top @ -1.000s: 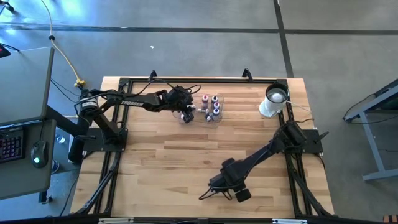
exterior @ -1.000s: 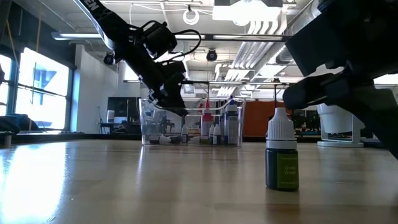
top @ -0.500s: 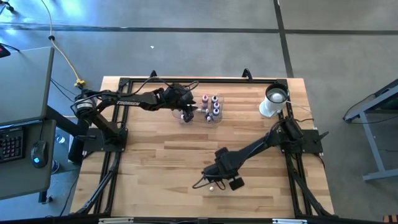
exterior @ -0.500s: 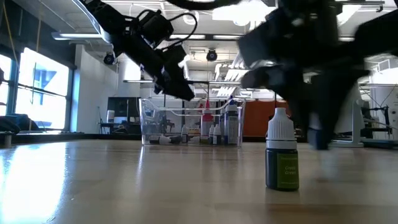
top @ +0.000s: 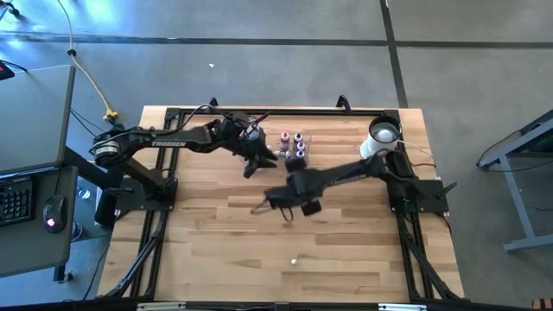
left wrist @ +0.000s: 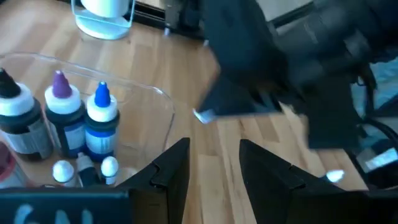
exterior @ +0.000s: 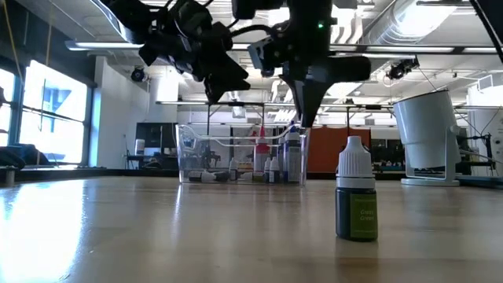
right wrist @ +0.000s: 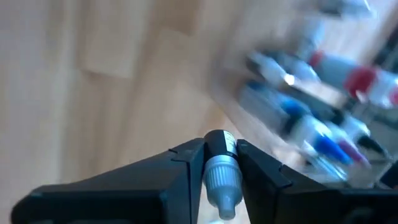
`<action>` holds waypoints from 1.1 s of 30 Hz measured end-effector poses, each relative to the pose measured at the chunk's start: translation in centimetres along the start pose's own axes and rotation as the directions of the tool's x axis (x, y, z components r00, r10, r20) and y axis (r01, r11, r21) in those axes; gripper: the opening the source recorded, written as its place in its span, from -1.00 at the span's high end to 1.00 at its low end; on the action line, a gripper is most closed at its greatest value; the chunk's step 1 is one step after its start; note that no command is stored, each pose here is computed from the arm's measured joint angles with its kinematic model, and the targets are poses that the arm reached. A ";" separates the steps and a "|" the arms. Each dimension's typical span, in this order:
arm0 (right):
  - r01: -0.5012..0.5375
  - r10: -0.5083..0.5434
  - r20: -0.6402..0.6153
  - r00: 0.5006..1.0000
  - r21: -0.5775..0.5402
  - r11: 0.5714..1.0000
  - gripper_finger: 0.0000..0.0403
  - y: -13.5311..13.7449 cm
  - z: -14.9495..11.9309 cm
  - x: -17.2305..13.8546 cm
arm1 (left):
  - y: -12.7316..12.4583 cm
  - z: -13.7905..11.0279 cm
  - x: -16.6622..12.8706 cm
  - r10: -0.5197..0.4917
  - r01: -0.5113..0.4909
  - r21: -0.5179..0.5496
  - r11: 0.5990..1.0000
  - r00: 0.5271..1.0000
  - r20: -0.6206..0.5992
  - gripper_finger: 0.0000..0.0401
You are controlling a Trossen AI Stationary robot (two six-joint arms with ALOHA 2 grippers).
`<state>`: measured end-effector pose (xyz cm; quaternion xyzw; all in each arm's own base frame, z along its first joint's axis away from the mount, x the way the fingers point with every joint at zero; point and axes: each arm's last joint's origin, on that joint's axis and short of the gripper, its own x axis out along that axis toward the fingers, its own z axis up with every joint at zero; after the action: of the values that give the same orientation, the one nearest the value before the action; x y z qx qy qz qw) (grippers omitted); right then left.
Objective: Pick & Place food coloring
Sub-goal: Put the small red food coloring bottle into the transparent bin
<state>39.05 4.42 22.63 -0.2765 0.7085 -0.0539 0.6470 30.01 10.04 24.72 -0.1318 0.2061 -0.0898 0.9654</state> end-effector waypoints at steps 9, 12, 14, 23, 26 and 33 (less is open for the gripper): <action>-0.013 0.017 -0.055 0.998 0.078 0.997 0.63 -6.0 -1.7 0.8 | 0.6 -0.2 -0.6 0.139 -0.141 -0.119 0.983 0.990 -0.025 0.31; -0.029 0.035 -0.043 0.998 0.120 0.992 0.59 -7.4 -1.9 1.5 | 0.7 -0.1 -2.3 0.292 -0.298 -0.150 0.943 0.954 -0.064 0.31; -0.056 0.061 -0.039 0.997 0.125 0.991 0.60 -8.1 -2.2 2.0 | 0.4 -0.5 -4.1 0.379 -0.401 -0.172 0.900 0.914 -0.144 0.31; -0.119 0.089 0.191 0.978 0.154 0.981 0.62 -10.6 -1.0 3.0 | -3.1 -1.7 -10.1 0.628 -0.708 -0.179 0.683 0.695 -0.350 0.31; -0.160 0.100 0.322 0.941 0.166 0.973 0.60 -11.6 -0.2 3.1 | -4.4 -1.4 -11.3 0.694 -0.753 -0.192 0.629 0.656 -0.298 0.31; -0.209 0.084 0.466 0.881 0.224 0.952 0.65 -12.7 0.4 6.4 | -7.9 -0.9 -12.2 0.680 -0.705 -0.151 0.693 0.709 -0.187 0.31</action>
<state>43.50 -9.10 22.45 -0.1366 0.5440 -0.0341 0.8272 17.69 5.08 30.79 -0.1403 0.3046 0.2957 0.8945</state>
